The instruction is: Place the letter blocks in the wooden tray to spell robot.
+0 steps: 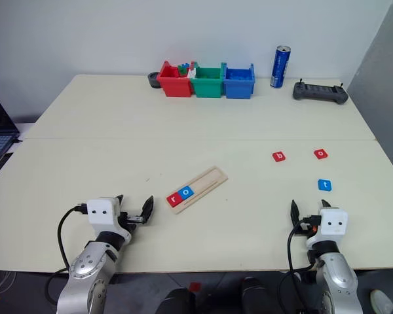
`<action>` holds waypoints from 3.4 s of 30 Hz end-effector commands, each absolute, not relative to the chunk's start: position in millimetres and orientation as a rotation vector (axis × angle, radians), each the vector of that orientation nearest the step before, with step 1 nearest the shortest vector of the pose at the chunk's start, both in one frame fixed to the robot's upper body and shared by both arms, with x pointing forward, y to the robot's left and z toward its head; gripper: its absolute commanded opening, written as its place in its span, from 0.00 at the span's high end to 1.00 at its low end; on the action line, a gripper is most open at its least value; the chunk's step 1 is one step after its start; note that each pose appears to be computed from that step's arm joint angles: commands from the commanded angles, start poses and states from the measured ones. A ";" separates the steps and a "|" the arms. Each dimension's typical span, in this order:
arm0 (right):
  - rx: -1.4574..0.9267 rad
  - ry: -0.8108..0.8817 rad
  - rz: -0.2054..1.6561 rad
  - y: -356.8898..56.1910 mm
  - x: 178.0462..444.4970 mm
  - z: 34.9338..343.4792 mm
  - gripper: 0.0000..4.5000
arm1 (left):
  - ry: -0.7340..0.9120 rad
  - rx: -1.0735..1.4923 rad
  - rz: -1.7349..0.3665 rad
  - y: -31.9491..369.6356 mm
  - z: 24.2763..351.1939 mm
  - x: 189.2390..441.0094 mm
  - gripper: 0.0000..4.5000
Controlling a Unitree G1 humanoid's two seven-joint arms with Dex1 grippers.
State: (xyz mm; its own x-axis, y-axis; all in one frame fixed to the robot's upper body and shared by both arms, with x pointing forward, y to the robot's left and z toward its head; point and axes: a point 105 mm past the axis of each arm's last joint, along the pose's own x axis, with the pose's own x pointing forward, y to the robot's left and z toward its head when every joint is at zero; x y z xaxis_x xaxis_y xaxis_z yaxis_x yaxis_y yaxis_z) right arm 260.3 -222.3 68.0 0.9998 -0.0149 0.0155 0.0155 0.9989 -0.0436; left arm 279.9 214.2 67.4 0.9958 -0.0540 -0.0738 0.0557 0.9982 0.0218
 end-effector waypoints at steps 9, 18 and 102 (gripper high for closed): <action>-0.046 -0.048 -0.008 -221.8 257.5 76.4 0.01 | 0.058 0.041 -0.052 214.8 74.2 277.9 0.00; -0.049 -0.026 0.023 -215.5 254.4 71.8 0.01 | 0.055 0.062 -0.079 215.3 71.4 275.3 0.00; -0.338 0.301 1.136 -147.7 196.5 137.8 0.00 | 0.400 0.538 -1.356 121.9 79.1 276.0 0.25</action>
